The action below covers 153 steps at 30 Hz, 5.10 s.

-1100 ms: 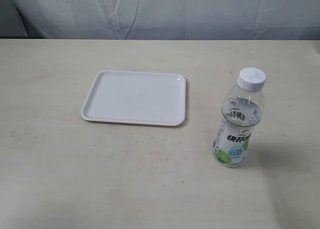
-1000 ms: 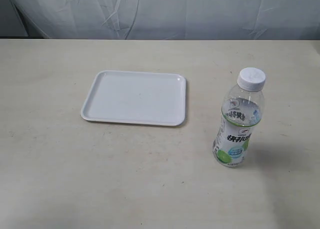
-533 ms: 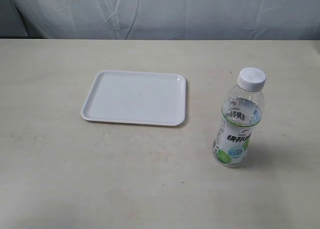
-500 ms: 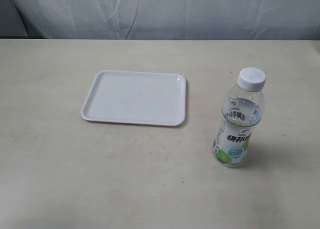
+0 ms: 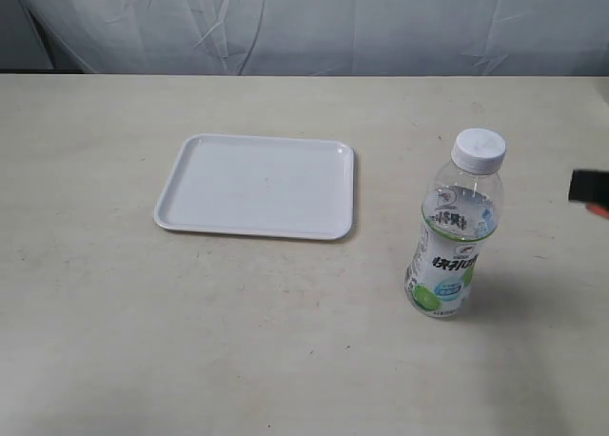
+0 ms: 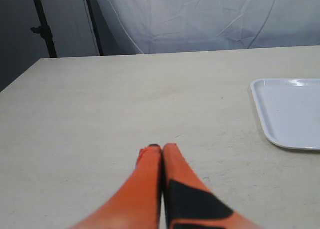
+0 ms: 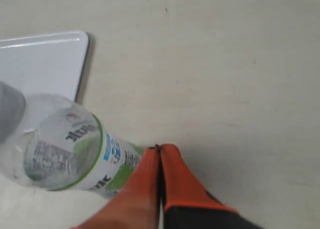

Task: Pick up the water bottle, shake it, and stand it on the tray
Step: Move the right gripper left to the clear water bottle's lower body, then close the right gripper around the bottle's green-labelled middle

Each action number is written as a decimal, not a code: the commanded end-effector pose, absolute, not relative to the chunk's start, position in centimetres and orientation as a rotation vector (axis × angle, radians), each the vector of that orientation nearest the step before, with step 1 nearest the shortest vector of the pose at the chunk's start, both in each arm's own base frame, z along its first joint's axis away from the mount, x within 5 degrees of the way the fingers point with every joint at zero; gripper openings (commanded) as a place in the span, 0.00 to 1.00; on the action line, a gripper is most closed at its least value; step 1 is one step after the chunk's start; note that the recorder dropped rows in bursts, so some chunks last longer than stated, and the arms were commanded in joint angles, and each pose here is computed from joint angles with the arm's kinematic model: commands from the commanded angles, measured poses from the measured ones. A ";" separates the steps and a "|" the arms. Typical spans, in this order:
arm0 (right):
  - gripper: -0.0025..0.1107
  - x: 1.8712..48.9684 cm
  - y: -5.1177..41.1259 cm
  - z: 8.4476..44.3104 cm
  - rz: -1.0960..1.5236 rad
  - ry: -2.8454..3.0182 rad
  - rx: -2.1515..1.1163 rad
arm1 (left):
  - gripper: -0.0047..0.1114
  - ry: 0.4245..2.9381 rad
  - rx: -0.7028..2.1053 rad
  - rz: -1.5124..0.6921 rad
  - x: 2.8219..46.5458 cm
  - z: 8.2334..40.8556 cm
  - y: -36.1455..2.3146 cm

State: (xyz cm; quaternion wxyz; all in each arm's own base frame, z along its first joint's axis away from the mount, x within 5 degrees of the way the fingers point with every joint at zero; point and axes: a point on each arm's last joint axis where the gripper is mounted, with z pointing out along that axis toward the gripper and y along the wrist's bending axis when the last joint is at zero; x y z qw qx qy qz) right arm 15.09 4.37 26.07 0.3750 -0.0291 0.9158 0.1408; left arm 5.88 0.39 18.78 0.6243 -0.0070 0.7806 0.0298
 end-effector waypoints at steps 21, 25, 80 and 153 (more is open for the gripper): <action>0.02 13.2 6.5 22.2 0.644 2.296 -0.340 | 0.04 1.776 -0.030 0.054 5.9 18.8 0.4; 0.02 13.2 6.6 22.2 0.659 2.295 -0.324 | 0.04 1.776 -0.030 0.054 5.9 18.8 0.4; 0.79 19.5 9.1 15.7 0.725 2.266 -0.661 | 0.04 1.776 -0.029 0.055 5.9 18.8 0.4; 0.74 22.5 12.1 17.2 0.564 2.199 -0.811 | 0.04 1.776 -0.029 0.055 5.9 18.8 0.4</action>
